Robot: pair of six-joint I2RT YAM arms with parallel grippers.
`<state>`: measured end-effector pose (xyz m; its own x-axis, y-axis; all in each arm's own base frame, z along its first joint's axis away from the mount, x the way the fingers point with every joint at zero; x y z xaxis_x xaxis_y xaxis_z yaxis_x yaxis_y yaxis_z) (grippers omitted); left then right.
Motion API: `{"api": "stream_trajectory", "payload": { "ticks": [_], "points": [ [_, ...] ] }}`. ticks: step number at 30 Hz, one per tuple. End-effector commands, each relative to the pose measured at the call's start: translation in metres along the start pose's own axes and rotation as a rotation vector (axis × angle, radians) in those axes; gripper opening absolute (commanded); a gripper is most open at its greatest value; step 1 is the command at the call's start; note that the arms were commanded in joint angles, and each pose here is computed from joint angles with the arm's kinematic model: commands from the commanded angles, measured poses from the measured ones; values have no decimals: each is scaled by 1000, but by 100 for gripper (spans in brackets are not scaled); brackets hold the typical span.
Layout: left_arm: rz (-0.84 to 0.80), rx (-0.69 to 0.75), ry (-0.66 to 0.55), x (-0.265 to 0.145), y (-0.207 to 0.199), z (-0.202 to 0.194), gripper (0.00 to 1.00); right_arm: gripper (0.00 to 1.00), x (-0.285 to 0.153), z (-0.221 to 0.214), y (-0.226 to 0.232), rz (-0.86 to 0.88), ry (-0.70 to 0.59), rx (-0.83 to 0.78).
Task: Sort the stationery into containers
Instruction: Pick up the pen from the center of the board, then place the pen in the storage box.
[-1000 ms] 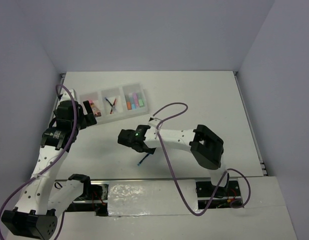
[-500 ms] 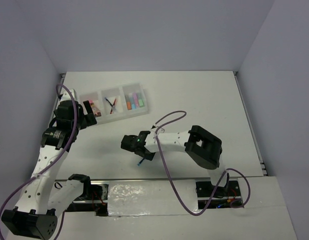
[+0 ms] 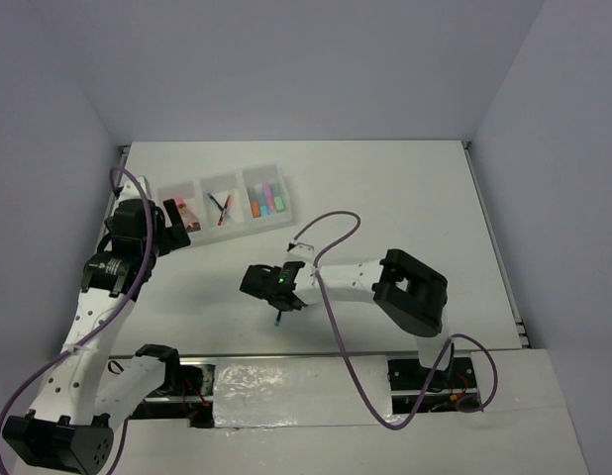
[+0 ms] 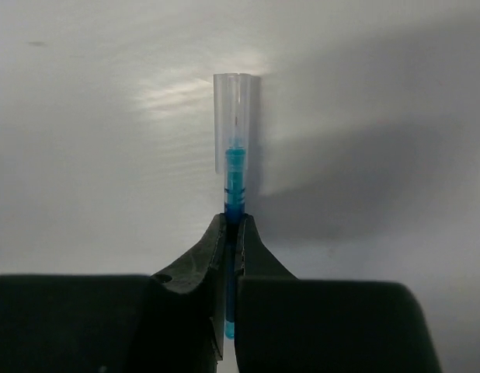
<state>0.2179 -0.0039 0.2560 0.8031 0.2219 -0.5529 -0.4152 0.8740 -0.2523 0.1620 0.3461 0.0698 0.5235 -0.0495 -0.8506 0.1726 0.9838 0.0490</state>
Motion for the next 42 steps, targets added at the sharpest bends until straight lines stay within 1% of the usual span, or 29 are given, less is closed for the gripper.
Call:
{"api": "stream_trajectory", "payload": {
  "ticks": [1, 2, 3, 4, 5, 7, 8, 9, 10, 11, 12, 13, 14, 15, 17, 19, 20, 21, 24, 27, 30, 31, 32, 33, 35, 37, 38, 40, 42],
  "points": [
    [42, -33, -78, -8, 6, 12, 99, 0, -45, 65, 46, 329, -333, -156],
    [53, -43, -88, -9, 8, 13, 99, 0, -44, 70, 40, 338, -420, -402],
    [70, -50, -96, -10, 10, 14, 99, 0, -55, 83, 46, 403, -502, -475],
    [88, -60, -109, -11, 12, 15, 99, 0, -72, 95, 69, 559, -593, -504],
    [93, -63, -115, -12, 14, 16, 99, 0, -77, 109, 73, 564, -671, -651],
    [107, -65, -122, -13, 15, 17, 99, 0, -80, 129, 87, 593, -742, -753],
    [108, -65, -123, -13, 16, 17, 99, 0, -93, 156, 100, 663, -811, -861],
    [110, -65, -125, -14, 16, 18, 99, 0, -94, 163, 107, 702, -810, -936],
    [115, -66, -126, -13, 16, 18, 99, 0, -82, 159, 122, 781, -768, -1023],
    [115, -64, -120, -13, 16, 17, 99, 0, -100, 197, 135, 793, -852, -1029],
    [111, -61, -119, -12, 15, 17, 99, 1, -95, 204, 139, 787, -821, -1073],
    [106, -58, -115, -12, 15, 16, 99, 1, -67, 203, 150, 763, -773, -1109],
    [109, -58, -114, -12, 15, 17, 99, 2, -88, 232, 164, 768, -857, -1101],
    [111, -58, -115, -12, 15, 17, 99, 3, -80, 241, 164, 746, -832, -1119],
    [139, -59, -120, -12, 19, 17, 99, 3, -71, 256, 180, 728, -865, -1133],
    [145, -65, -128, -13, 19, 18, 99, 3, -70, 267, 187, 707, -908, -1132],
    [141, -66, -130, -14, 19, 18, 99, 0, -62, 267, 188, 694, -913, -1128],
    [138, -66, -130, -14, 19, 18, 99, 0, -64, 274, 190, 695, -955, -1105],
    [116, -58, -117, -13, 16, 17, 99, 0, -55, 279, 193, 716, -988, -1068],
    [102, -50, -98, -10, 13, 15, 99, 0, -36, 281, 199, 767, -965, -1058],
    [94, -44, -91, -9, 12, 14, 99, 0, -25, 284, 204, 766, -950, -1041],
    [88, -44, -92, -10, 12, 14, 99, 8, -21, 284, 204, 749, -950, -1037],
    [82, -41, -89, -9, 12, 14, 99, 27, -20, 286, 204, 742, -973, -1022],
    [64, -38, -88, -9, 9, 14, 96, 35, -16, 285, 203, 734, -967, -1017],
    [61, -38, -89, -10, 9, 14, 94, 45, -4, 285, 199, 715, -945, -1014],
    [68, -39, -89, -10, 10, 14, 97, 49, 5, 287, 200, 710, -931, -1007],
    [70, -42, -90, -10, 10, 14, 98, 57, 9, 286, 198, 703, -917, -1011],
    [71, -45, -94, -11, 10, 14, 99, 99, 7, 287, 197, 704, -909, -1005],
    [72, -44, -95, -11, 11, 15, 99, 100, -7, 288, 195, 735, -905, -1003]
  ]
}}
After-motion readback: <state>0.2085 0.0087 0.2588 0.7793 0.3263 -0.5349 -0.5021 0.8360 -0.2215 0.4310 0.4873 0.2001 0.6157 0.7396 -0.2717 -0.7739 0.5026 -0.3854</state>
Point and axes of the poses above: each gripper's point midway between its finger pads, its own x axis out along the fingers, its own y axis along the line the jaws close on, z = x × y, the point moved 6 cm from there along -x, back along the fingers, and after that the axes turned 11 degrees about -x, right-handed, at the moved point
